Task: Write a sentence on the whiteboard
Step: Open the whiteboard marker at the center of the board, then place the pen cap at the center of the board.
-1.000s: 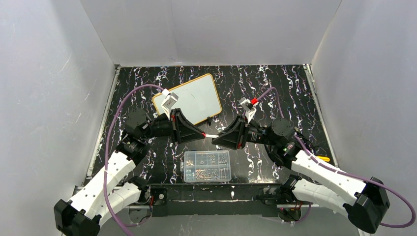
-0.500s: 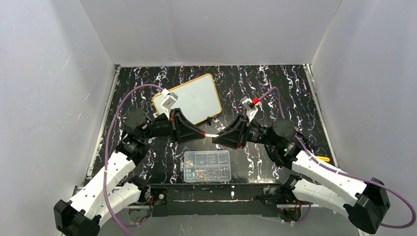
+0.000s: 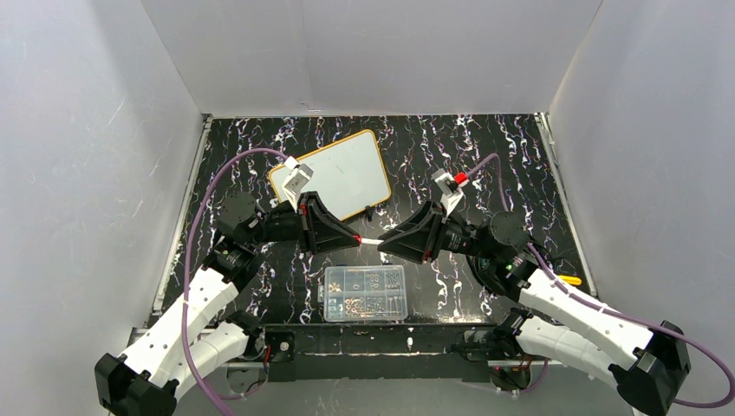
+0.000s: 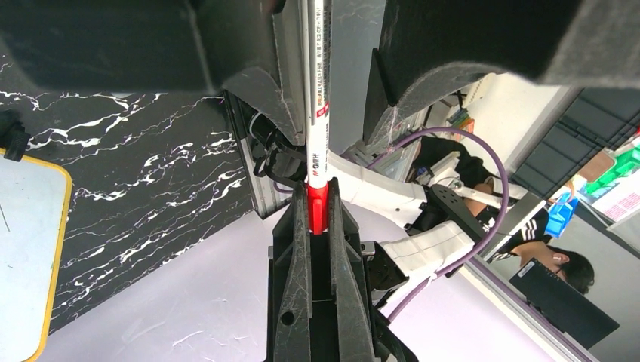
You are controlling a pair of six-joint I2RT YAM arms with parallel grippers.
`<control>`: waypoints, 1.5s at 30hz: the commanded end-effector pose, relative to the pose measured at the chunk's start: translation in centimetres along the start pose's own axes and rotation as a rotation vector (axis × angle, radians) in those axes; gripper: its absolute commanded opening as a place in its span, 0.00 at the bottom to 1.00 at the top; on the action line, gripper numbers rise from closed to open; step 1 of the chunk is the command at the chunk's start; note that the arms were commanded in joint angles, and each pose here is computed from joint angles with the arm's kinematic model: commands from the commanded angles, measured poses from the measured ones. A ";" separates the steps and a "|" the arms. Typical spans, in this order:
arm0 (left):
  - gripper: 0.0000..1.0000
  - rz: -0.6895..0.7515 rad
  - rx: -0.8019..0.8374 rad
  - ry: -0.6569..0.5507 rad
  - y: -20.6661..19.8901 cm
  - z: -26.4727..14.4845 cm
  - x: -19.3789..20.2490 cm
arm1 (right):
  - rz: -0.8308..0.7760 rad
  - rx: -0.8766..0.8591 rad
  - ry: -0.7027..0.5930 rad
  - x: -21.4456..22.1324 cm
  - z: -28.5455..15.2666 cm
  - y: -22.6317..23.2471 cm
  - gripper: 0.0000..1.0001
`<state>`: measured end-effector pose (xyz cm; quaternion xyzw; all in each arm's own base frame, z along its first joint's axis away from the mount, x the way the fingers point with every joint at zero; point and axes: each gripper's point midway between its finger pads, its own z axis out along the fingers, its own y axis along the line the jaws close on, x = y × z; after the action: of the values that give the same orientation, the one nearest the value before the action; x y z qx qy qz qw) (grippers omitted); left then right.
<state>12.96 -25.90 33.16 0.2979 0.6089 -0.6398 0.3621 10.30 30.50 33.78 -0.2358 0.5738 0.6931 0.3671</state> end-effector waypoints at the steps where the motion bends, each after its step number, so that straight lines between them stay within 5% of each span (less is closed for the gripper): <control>1: 0.00 0.047 0.041 0.007 -1.4 -0.3 -0.8 | -0.070 -0.062 -0.045 -1.5 -0.1 2.2 0.42; 10: 0.00 0.044 0.049 0.016 -1.5 -0.2 -0.9 | -0.062 -0.076 0.025 -0.6 0.2 2.1 0.34; 17: 0.00 0.049 0.046 0.011 -1.5 -0.3 -1.0 | -0.058 -0.076 0.022 -0.6 0.2 2.1 0.01; 23: 0.00 0.119 -0.045 -0.100 -1.2 -2.0 -3.5 | -0.094 -0.023 0.026 -0.2 -0.5 1.4 0.01; 29: 0.00 0.128 -0.045 -0.082 -1.4 -3.5 -4.4 | -0.154 0.068 0.067 -0.1 -1.6 0.8 0.01; 33: 0.00 0.155 -0.106 -0.087 -0.5 -4.2 -4.7 | -0.219 0.243 0.049 -1.1 -3.0 -1.2 0.01; 39: 0.00 0.108 -0.459 -0.114 6.8 -5.6 -3.3 | -0.337 0.629 -0.136 -4.6 -7.1 -6.7 0.01; 45: 0.00 0.065 -0.642 -0.030 11.7 -2.2 1.1 | -0.478 0.926 -0.288 -6.7 -10.9 -12.2 0.01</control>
<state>19.90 -22.30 30.59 0.2028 0.7032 -0.4928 0.4706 18.38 23.09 30.09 -0.1480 0.6868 0.4191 0.5751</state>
